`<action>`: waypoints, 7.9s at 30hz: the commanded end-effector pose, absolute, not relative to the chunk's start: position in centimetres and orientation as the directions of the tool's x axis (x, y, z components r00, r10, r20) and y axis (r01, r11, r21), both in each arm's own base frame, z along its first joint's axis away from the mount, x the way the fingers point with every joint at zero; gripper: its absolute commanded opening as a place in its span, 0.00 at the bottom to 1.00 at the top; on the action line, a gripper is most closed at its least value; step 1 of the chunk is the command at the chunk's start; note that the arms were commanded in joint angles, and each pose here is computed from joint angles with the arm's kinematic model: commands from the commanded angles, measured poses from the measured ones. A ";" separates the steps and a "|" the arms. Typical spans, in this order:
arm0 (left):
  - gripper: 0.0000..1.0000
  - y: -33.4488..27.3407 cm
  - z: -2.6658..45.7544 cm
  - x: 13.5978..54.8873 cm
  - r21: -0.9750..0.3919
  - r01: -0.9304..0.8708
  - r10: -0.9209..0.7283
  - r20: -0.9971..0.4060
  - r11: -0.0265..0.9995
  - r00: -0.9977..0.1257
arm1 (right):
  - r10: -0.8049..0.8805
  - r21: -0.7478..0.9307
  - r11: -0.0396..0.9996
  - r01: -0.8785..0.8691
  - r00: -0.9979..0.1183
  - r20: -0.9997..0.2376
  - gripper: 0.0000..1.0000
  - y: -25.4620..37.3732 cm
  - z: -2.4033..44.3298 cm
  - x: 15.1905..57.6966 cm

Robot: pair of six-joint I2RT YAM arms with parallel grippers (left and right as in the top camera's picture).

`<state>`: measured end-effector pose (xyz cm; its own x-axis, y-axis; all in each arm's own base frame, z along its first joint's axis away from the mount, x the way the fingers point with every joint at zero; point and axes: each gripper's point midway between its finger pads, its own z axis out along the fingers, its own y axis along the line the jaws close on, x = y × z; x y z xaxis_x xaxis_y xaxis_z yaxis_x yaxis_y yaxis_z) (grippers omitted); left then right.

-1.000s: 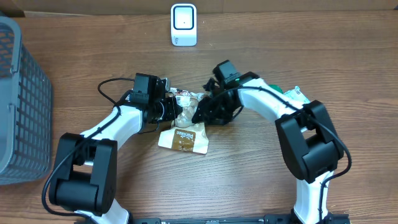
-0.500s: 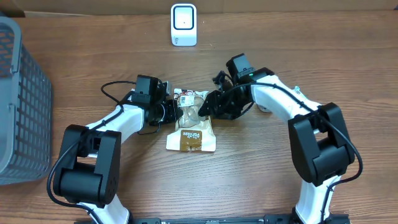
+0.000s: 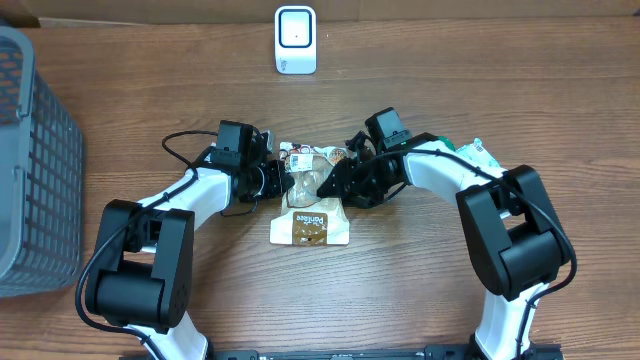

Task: Scan the item barcode

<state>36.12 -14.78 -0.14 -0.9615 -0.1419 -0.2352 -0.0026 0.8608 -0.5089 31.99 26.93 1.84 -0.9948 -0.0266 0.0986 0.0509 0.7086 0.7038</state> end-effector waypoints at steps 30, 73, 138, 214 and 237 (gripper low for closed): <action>0.04 -3.4 15.2 35.7 -0.397 -0.053 -0.234 -0.422 0.916 -0.876 | -0.321 0.772 0.417 -0.479 -0.873 -0.368 0.04 29.0 13.0 29.9; 1.00 6.4 20.1 32.4 -0.144 -0.324 -0.349 -0.529 0.935 -0.773 | -0.249 0.150 0.863 -0.483 -0.665 -0.704 0.04 22.6 31.4 41.2; 1.00 6.4 20.1 32.4 -0.144 -0.324 -0.349 -0.529 0.935 -0.773 | -0.891 -0.936 0.351 0.008 -0.305 -0.336 0.04 25.7 19.9 62.2; 1.00 6.4 20.1 32.4 -0.144 -0.324 -0.349 -0.529 0.935 -0.773 | 0.574 0.383 0.777 0.499 -0.812 -0.107 0.62 -7.3 12.2 36.7; 0.99 6.4 20.1 32.4 -0.144 -0.324 -0.349 -0.529 0.935 -0.773 | 0.379 0.524 0.818 0.236 -0.907 -0.183 0.97 0.0 23.2 38.4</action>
